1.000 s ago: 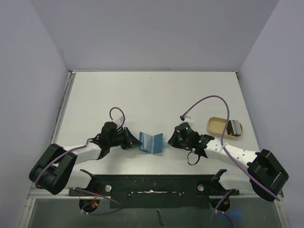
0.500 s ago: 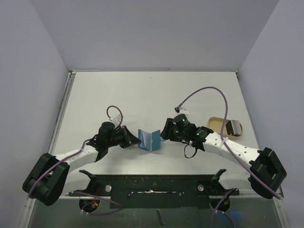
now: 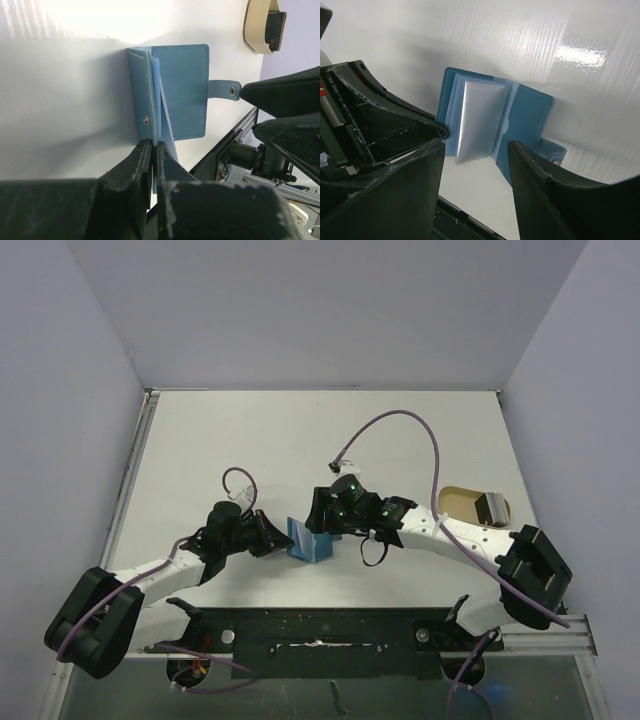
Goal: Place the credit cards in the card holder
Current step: Open the card holder at the center of the board.
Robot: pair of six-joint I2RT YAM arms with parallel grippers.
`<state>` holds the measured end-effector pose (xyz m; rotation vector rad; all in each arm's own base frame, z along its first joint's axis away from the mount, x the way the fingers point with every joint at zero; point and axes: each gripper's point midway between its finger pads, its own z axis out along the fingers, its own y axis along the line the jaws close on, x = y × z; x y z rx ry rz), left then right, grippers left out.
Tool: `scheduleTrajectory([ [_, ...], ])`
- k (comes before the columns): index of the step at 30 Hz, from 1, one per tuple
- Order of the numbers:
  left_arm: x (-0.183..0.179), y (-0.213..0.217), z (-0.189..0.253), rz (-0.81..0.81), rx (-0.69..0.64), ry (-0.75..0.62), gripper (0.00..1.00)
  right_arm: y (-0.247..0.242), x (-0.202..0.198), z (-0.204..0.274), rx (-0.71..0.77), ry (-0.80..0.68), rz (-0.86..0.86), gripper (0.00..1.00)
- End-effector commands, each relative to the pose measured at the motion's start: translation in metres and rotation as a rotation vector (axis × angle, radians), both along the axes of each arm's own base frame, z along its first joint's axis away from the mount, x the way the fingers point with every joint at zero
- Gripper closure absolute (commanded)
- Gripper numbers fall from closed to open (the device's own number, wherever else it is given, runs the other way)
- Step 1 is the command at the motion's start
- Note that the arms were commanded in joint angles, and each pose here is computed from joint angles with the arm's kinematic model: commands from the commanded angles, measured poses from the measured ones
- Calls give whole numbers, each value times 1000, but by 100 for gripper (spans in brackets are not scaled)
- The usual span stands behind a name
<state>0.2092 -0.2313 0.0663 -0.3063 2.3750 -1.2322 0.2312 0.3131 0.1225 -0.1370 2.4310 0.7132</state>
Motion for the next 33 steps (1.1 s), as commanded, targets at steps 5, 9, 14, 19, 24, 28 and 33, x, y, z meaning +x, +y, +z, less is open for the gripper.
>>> scheduleTrajectory([
  [5,1,0,4,-5,-7,-52,100,41,7,-3,83,1,115,45],
  [9,0,0,2,-6,-4,-46,100,50,4,-21,76,46,140,43],
  [14,0,0,1,-11,2,-44,100,54,6,-34,62,71,148,38],
  [19,-1,-1,0,-21,-1,-39,100,57,8,-43,59,89,153,36],
  [24,-2,-1,2,-19,-7,-43,100,52,9,-56,26,110,135,36],
  [28,-2,-1,4,-19,-7,-50,100,43,10,-66,-14,117,112,38],
  [33,-2,-1,5,-23,-8,-52,100,36,13,-71,-26,120,89,42],
])
